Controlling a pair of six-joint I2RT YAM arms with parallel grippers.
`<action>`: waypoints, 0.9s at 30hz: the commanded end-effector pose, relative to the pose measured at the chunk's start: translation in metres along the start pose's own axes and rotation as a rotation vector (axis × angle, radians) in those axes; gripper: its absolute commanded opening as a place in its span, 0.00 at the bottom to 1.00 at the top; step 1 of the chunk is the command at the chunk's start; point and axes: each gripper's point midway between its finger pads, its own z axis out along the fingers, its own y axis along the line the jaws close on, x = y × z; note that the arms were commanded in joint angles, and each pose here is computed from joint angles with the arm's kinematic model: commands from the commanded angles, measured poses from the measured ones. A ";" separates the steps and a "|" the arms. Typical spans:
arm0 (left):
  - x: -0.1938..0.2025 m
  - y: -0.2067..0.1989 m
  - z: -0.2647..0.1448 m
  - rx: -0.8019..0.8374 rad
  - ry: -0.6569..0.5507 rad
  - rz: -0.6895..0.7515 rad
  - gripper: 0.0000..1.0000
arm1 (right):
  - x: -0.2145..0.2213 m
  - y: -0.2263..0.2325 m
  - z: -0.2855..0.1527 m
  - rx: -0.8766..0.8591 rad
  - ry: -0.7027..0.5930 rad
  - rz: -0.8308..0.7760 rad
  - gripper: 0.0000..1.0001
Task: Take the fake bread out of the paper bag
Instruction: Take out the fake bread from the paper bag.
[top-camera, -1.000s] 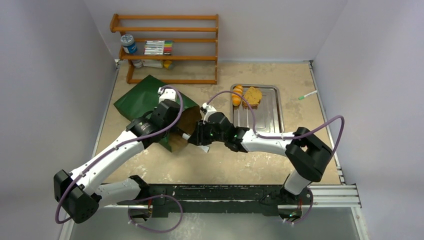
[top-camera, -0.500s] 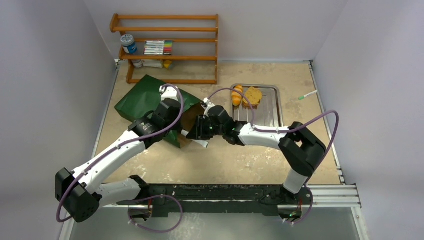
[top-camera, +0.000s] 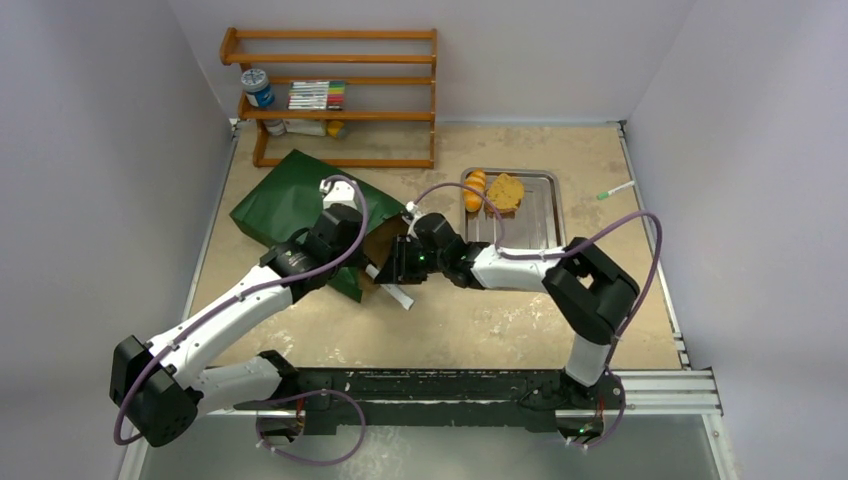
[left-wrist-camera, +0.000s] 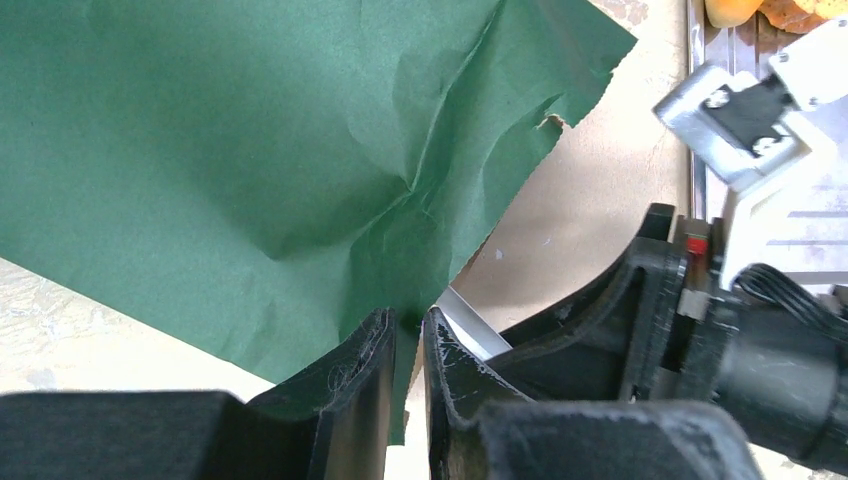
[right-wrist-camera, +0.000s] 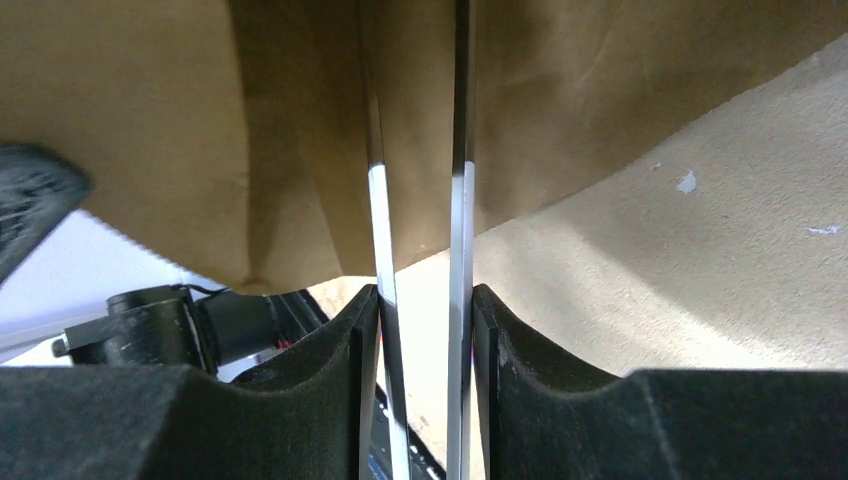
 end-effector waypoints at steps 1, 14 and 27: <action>-0.010 -0.004 -0.004 0.026 -0.045 -0.047 0.16 | -0.013 0.018 0.007 -0.075 0.000 0.004 0.38; -0.012 -0.005 -0.003 0.023 -0.048 -0.047 0.16 | -0.009 0.035 0.007 -0.180 0.071 -0.012 0.38; -0.027 -0.013 -0.007 0.059 -0.076 -0.016 0.16 | 0.002 0.037 -0.015 -0.191 0.170 -0.036 0.41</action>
